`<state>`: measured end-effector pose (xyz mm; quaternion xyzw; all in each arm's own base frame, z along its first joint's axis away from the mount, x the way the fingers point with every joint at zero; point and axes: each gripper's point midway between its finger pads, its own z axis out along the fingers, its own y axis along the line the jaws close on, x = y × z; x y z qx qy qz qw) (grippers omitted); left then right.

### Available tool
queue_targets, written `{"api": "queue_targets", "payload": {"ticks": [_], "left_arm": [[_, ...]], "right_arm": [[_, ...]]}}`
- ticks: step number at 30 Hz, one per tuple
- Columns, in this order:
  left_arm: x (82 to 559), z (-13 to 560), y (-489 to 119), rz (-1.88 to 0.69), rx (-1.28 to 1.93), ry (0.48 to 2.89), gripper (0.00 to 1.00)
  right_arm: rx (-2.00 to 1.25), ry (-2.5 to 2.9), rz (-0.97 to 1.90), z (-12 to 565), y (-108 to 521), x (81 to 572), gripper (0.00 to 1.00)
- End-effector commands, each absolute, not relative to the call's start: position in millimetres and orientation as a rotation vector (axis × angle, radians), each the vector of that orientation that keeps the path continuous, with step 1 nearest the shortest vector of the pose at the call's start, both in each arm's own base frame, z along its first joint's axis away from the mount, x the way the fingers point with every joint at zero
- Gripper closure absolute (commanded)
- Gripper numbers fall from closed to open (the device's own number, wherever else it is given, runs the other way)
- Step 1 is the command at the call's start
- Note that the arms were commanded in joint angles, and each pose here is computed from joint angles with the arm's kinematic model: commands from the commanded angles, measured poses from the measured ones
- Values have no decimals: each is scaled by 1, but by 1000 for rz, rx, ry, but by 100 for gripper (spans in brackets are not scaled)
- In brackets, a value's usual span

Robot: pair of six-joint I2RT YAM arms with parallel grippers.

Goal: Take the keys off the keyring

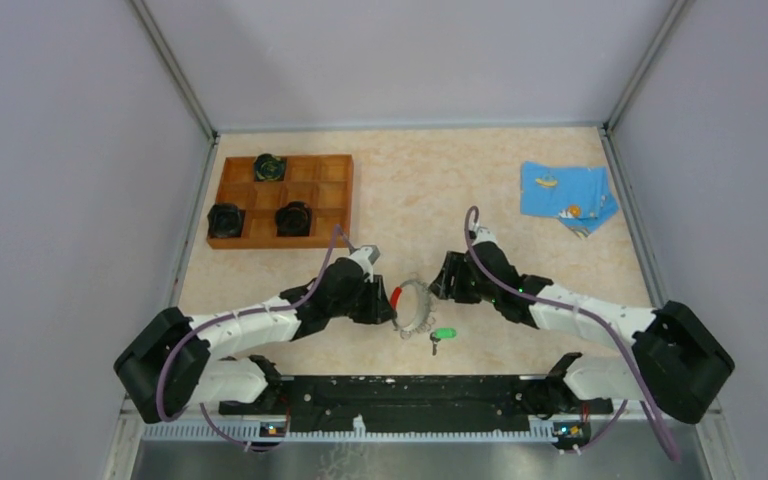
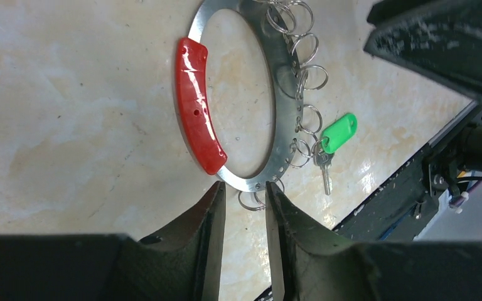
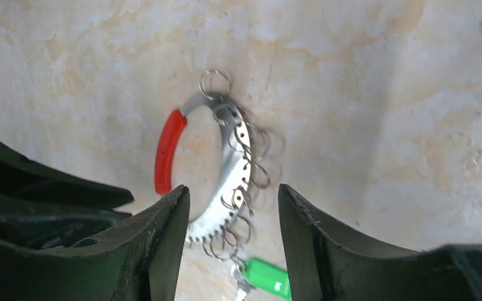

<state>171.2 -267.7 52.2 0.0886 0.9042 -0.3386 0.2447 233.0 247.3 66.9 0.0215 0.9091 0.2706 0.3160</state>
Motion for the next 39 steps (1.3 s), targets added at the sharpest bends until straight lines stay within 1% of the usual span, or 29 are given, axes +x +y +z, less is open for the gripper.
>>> {"api": "queue_targets", "payload": {"ticks": [1,3,5,9,12,15,19,25,31,33,39], "left_arm": [[176,53,-263,-920,163,2446,63],[177,52,-265,-939,155,2421,62],[181,50,-264,-926,143,2409,62],[194,44,-254,-835,91,2373,62],[198,39,-257,-831,92,2372,62],[202,32,-262,-831,87,2376,65],[203,23,-270,-857,75,2398,73],[195,9,-274,-892,57,2438,81],[189,5,-271,-905,36,2453,85],[187,4,-271,-914,29,2454,86],[182,4,-275,-957,28,2463,87]], "right_arm": [[15,2414,771,58,235,205,44],[-16,2400,862,59,242,197,43],[-33,2399,888,57,244,194,40],[-3,2415,930,50,251,193,40],[58,2409,996,44,257,191,40],[123,2417,1087,39,266,187,40],[211,2404,1185,38,276,187,41],[256,2324,1320,59,292,196,48],[273,2213,1397,93,299,206,64],[280,2182,1400,101,298,208,68],[305,2122,1400,111,294,213,71]]}}
